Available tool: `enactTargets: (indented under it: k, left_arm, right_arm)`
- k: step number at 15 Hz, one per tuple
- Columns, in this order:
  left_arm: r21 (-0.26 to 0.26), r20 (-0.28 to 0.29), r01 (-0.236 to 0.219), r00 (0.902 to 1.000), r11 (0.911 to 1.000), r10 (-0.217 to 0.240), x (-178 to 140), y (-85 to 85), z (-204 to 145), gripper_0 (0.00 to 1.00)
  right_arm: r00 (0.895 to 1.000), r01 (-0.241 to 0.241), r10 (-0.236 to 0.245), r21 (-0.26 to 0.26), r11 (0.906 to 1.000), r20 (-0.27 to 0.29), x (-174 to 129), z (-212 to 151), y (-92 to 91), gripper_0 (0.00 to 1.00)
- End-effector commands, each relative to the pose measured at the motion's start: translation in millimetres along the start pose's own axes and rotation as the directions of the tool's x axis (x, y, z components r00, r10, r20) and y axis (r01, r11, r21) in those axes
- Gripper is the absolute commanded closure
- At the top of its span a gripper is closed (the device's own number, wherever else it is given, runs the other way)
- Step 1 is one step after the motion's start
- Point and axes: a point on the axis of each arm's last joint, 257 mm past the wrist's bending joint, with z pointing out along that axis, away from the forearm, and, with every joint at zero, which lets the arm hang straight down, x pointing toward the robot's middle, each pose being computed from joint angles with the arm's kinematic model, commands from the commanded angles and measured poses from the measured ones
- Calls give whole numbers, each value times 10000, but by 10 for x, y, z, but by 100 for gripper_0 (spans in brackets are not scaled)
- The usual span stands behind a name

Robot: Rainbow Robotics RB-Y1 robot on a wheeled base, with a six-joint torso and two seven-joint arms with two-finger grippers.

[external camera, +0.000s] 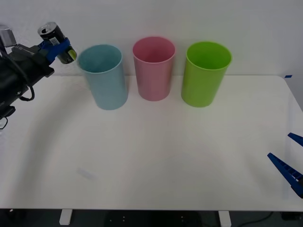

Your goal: Grasp the object on the table and drop it into the matching bin: aluminum can to the light blue bin, PET bottle to the pink bin.

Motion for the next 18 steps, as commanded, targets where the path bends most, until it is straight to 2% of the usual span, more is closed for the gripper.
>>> enactTargets:
  k: [1,7,12,18]
  left_arm:
    - [71,-499,-346,9981,9994,349,110,48,255,100]
    - [377,-1248,-492,9907,9981,536,267,15,823,100]
    - [286,-1282,-550,9900,9981,583,326,-95,1112,100]
    - [268,-1210,-601,9907,9978,629,357,-144,1153,100]
  right_arm:
    - [10000,0,0,0,10000,0,0,0,0,0]
    - [10000,0,0,0,10000,0,0,0,0,0]
    - [10000,0,0,0,10000,0,0,0,0,0]
    - [10000,0,0,0,10000,0,0,0,0,0]
